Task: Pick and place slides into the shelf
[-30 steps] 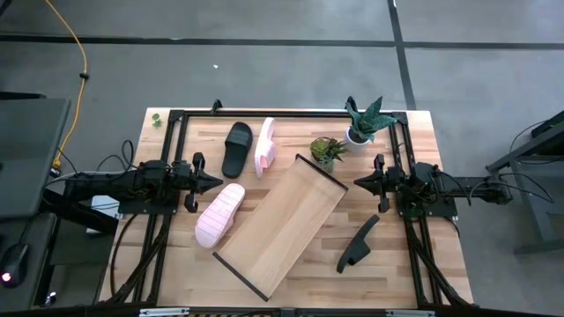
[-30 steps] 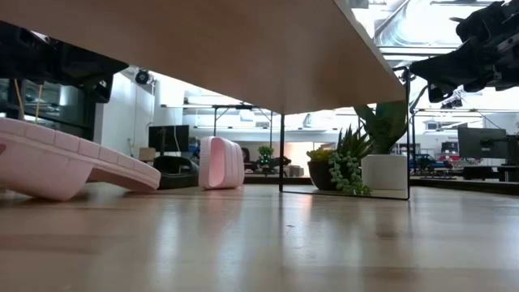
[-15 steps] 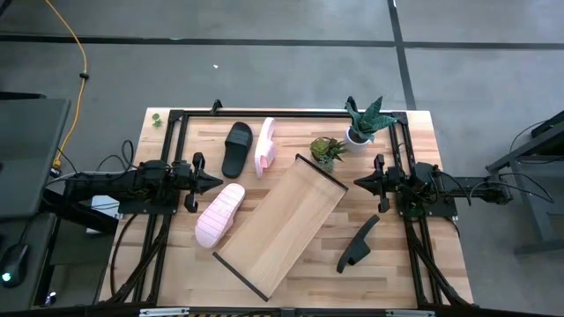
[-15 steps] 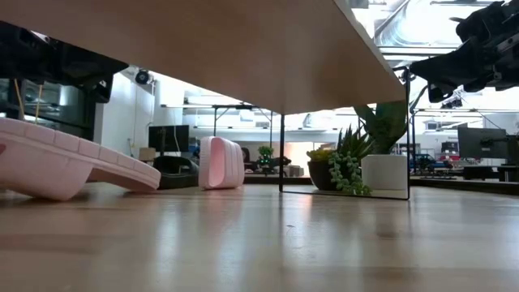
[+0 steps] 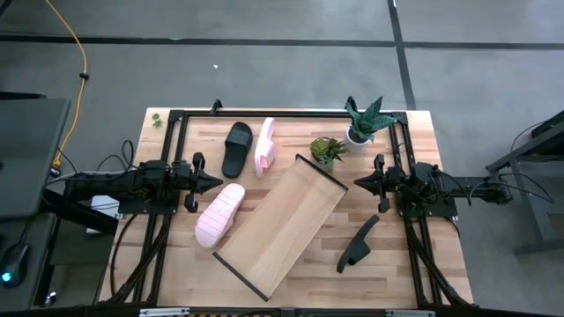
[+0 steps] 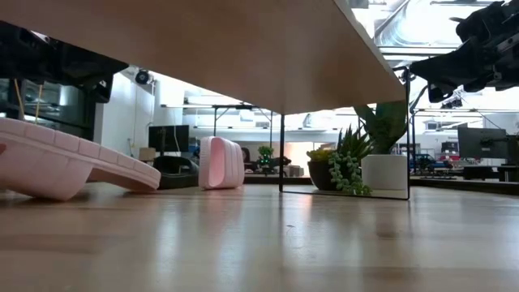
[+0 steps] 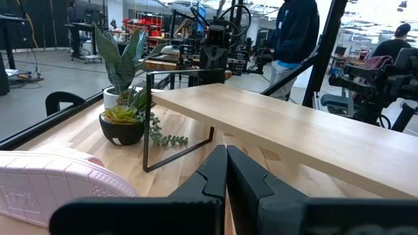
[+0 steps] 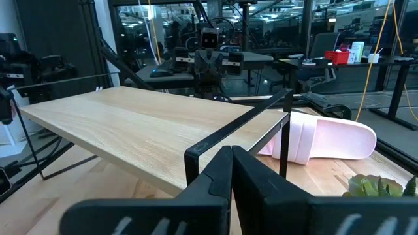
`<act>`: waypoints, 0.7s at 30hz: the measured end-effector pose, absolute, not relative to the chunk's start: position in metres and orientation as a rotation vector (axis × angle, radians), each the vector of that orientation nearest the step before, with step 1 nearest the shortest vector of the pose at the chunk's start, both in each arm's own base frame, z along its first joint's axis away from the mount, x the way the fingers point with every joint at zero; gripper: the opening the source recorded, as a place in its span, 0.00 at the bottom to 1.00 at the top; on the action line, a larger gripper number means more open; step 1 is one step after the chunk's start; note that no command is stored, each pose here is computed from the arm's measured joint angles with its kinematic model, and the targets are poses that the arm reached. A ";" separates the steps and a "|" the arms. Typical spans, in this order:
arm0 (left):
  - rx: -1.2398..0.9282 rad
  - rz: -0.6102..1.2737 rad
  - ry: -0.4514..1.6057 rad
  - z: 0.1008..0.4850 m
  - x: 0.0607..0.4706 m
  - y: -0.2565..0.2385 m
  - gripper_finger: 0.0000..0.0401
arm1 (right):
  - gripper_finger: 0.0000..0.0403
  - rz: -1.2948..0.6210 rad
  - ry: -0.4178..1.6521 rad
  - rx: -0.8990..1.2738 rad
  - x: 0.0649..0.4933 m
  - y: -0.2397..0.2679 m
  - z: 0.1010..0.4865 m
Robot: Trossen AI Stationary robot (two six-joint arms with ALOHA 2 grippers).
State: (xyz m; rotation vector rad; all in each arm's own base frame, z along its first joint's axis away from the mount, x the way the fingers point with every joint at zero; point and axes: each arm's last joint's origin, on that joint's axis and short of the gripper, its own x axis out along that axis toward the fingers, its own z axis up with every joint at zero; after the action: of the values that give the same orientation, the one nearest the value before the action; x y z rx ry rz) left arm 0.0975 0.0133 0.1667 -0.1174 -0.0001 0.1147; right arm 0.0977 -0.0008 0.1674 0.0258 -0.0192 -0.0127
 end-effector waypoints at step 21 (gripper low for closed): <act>-0.117 0.115 0.000 0.167 0.098 0.013 0.00 | 0.00 -0.012 -0.021 0.137 0.098 -0.001 0.168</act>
State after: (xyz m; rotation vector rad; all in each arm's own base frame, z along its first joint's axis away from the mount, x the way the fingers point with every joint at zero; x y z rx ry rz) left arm 0.0975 0.0133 0.1667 -0.1174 0.0002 0.1151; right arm 0.0976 -0.0008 0.1675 0.1366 -0.0206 -0.0116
